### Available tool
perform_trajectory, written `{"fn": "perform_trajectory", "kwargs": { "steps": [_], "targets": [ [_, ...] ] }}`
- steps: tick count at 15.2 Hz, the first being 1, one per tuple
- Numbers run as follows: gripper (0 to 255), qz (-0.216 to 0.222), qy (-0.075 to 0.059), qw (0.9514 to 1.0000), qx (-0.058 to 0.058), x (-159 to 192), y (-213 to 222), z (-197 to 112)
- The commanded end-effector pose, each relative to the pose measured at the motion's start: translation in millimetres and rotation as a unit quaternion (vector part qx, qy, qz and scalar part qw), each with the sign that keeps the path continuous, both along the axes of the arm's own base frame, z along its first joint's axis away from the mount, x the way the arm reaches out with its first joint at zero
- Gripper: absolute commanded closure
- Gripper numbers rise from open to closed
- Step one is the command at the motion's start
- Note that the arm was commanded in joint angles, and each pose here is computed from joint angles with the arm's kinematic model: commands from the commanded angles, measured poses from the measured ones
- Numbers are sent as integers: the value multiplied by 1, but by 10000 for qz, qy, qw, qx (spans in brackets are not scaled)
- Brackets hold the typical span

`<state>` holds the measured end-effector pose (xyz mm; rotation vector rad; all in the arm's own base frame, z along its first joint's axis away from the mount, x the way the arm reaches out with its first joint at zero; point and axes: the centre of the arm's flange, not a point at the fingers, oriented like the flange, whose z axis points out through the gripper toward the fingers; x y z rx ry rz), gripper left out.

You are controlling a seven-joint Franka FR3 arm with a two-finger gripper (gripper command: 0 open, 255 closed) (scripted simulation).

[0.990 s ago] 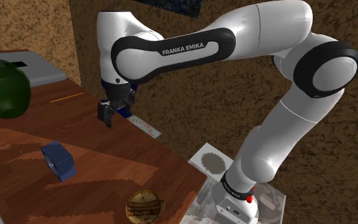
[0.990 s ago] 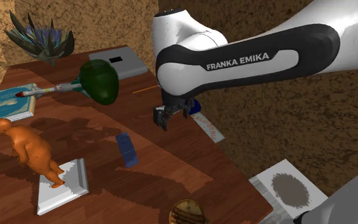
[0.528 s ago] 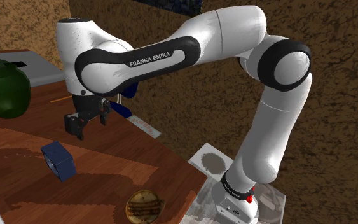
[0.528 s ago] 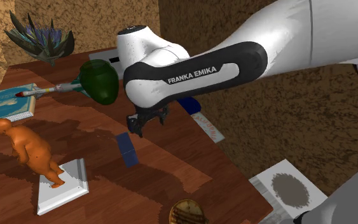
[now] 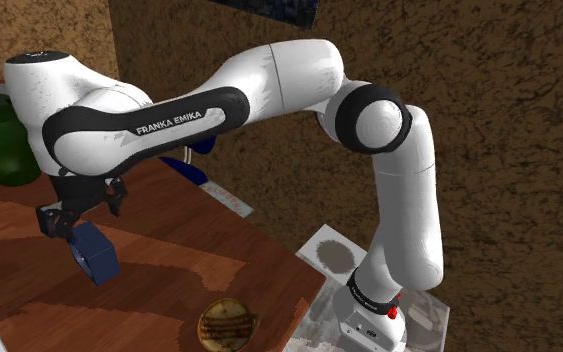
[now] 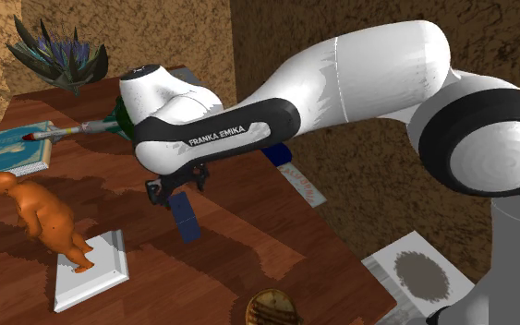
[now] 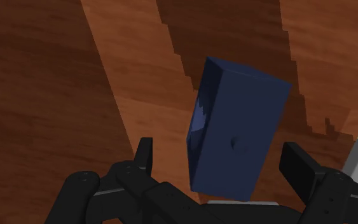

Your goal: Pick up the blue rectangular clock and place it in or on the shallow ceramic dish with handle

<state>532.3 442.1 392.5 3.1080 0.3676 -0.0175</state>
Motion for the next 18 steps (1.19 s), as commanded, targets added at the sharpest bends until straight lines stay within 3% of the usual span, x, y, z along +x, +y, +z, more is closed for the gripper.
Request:
{"fn": "perform_trajectory", "kwargs": {
  "steps": [1, 9, 16, 17, 18],
  "targets": [
    [0, 12, -5, 10000, 7, 6, 18, -9],
    [0, 13, -5, 10000, 7, 6, 18, -49],
    [0, 12, -5, 10000, 7, 6, 18, -49],
    [255, 12, -5, 10000, 7, 6, 18, -49],
    [255, 12, -5, 10000, 7, 6, 18, -49]
  ]
}}
